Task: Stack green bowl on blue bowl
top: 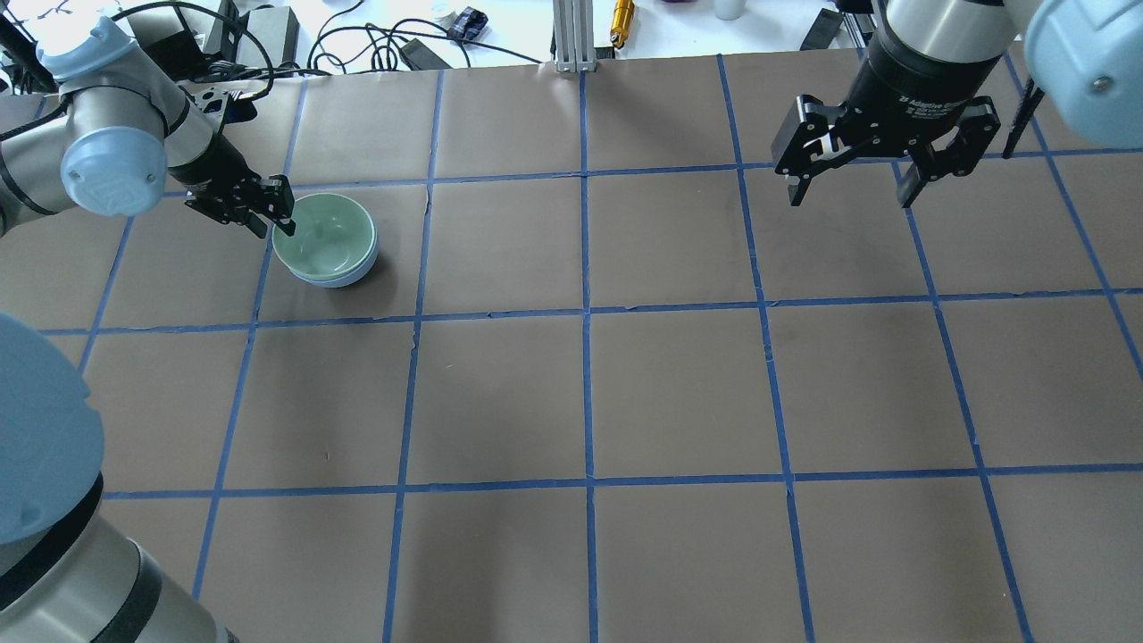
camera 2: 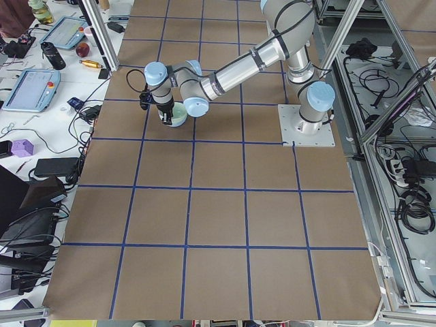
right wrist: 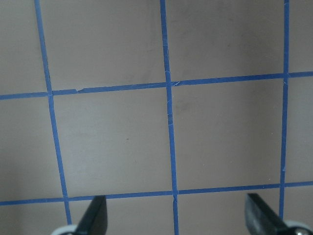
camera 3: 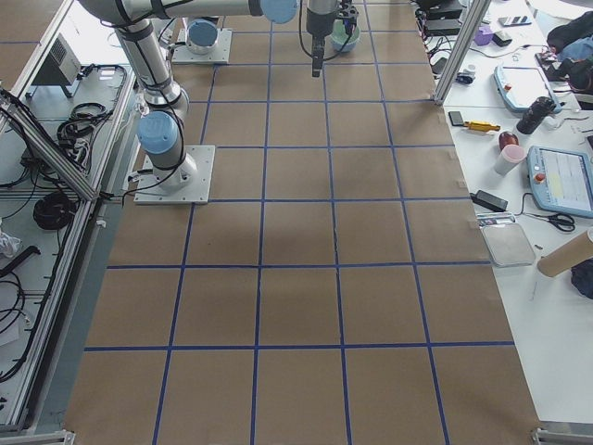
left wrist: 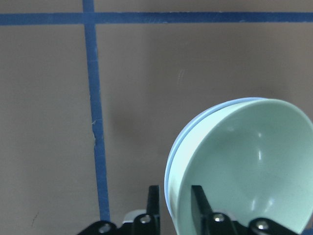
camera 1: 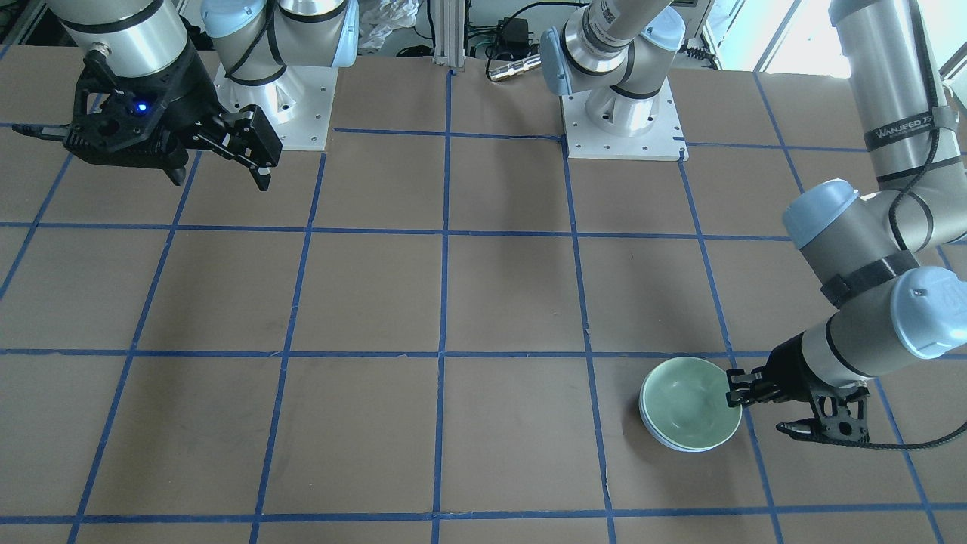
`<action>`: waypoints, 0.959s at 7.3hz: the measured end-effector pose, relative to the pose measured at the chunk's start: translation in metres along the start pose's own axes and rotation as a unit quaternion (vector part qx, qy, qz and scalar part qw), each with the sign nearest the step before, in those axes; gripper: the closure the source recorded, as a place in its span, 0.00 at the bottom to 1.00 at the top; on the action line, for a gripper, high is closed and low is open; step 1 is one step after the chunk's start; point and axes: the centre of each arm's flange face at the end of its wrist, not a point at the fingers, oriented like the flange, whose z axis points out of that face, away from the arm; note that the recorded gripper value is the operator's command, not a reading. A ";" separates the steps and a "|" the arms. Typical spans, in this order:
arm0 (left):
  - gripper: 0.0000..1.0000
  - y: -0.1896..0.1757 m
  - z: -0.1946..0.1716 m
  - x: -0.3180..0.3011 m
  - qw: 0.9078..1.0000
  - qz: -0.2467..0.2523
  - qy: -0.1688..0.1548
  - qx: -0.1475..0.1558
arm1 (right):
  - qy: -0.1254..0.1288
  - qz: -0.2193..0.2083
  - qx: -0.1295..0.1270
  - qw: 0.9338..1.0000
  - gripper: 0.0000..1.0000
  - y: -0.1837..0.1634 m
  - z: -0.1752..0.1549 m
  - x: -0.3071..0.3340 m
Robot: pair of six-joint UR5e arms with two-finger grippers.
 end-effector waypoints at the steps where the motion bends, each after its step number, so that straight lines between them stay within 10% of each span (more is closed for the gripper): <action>1: 0.22 -0.001 -0.004 0.000 1.000 -0.001 -0.001 0.004 | 0.000 0.000 0.000 1.000 0.00 0.000 0.000 0.000; 7: 0.00 0.041 -0.124 0.129 0.998 -0.032 -0.054 0.005 | 0.000 0.000 0.000 1.000 0.00 0.000 0.000 0.000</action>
